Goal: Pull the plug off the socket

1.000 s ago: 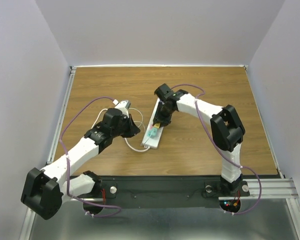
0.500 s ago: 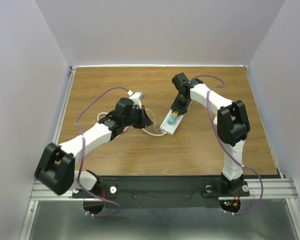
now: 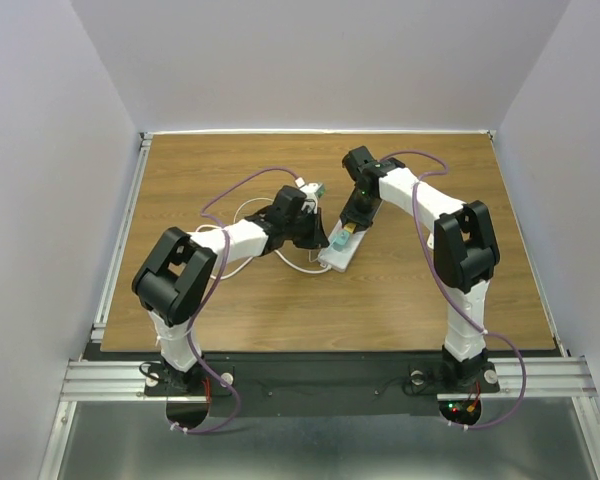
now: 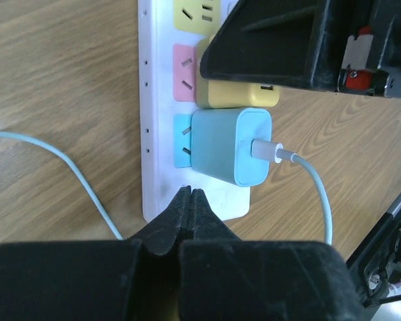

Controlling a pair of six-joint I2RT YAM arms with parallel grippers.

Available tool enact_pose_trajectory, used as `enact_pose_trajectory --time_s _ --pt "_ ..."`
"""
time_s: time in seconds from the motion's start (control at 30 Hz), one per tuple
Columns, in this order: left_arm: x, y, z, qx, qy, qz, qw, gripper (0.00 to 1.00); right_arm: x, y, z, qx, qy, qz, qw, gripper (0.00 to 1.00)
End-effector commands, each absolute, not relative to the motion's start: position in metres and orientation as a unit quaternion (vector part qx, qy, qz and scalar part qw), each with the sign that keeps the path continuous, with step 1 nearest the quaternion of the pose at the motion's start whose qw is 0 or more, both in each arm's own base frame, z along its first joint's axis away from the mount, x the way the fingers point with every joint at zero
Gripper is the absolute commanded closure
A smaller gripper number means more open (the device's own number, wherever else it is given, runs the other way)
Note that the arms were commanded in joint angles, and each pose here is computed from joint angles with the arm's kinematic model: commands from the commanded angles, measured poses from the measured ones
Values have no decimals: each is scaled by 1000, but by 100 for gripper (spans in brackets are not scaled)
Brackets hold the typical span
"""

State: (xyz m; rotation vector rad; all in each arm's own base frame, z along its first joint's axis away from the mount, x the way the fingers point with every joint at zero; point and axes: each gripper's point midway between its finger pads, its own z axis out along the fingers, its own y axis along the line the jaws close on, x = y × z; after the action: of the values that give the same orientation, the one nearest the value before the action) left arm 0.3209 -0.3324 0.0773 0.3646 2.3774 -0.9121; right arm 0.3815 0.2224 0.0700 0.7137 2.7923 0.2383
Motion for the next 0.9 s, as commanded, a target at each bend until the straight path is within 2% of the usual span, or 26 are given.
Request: enact_pose_trajectory --time_s 0.0,0.27,0.5,0.87 --pt "313 -348 87 169 866 -372 290 100 372 228 66 232 963 83 110 100" --pt "284 -357 68 167 864 -400 255 100 371 229 63 229 964 86 105 100" --pt "281 -361 45 155 875 -391 238 100 364 236 66 218 966 107 88 99" --pt "277 -345 -10 130 913 -337 192 100 371 238 121 198 960 153 128 100"
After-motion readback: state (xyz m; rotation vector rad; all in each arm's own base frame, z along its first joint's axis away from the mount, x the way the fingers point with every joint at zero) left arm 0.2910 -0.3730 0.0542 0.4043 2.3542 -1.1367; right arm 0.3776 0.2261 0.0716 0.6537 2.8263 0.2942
